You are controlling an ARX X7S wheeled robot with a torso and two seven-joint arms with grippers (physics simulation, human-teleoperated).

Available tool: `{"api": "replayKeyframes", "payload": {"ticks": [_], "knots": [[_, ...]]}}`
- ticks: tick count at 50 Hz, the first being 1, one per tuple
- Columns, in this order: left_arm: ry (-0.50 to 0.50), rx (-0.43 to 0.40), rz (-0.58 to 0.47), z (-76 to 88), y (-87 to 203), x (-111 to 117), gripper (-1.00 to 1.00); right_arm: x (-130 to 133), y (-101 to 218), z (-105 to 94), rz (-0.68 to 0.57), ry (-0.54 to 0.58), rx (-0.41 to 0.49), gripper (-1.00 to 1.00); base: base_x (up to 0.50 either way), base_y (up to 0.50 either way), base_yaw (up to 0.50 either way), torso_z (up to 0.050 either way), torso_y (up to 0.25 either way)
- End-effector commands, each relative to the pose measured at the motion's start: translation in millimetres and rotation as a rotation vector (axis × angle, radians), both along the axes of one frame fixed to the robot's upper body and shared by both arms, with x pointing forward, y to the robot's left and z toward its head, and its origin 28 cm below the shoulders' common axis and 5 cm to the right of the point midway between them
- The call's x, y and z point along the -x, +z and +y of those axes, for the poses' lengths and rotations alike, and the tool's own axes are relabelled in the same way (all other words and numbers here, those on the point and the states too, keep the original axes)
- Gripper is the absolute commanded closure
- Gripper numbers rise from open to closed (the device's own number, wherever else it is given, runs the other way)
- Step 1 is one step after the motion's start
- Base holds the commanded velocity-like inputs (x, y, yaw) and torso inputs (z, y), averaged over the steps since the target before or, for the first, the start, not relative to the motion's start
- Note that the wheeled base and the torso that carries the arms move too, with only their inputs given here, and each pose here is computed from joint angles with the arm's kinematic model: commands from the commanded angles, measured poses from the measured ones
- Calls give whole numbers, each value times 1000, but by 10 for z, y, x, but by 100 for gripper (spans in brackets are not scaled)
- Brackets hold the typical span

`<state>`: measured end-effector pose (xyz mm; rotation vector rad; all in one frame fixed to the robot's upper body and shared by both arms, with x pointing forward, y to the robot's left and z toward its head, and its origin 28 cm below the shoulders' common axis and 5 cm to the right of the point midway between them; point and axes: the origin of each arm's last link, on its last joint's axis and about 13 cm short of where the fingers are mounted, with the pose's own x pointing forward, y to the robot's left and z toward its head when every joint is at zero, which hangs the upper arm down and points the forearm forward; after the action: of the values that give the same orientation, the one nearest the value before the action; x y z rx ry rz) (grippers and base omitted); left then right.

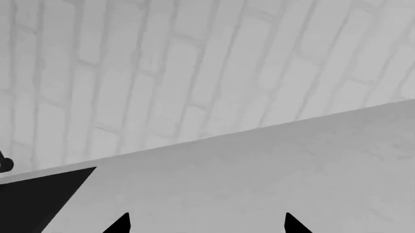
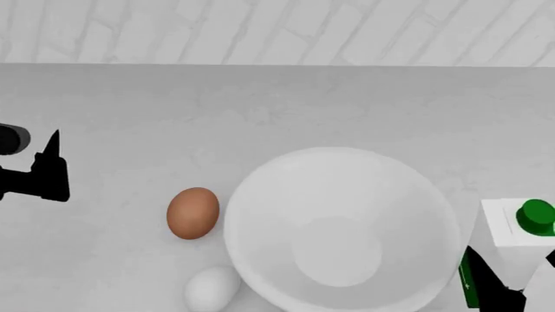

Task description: Place the eggs and milk next to the bowl.

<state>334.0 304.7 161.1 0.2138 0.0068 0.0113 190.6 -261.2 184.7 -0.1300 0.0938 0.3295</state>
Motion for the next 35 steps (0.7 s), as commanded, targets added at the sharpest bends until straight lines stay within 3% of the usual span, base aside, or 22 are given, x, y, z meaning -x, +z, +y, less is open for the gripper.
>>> {"api": "replayKeyframes", "payload": {"ticks": [1, 35], "knots": [[-24, 49, 32, -8, -50, -20, -100, -11, -64, -33, -6, -2, 8, 100, 0, 0, 0, 0, 0], [-32, 39, 37, -31, -56, -26, -100, 37, -306, -54, 30, -4, -26, 100, 0, 0, 0, 0, 0]]}}
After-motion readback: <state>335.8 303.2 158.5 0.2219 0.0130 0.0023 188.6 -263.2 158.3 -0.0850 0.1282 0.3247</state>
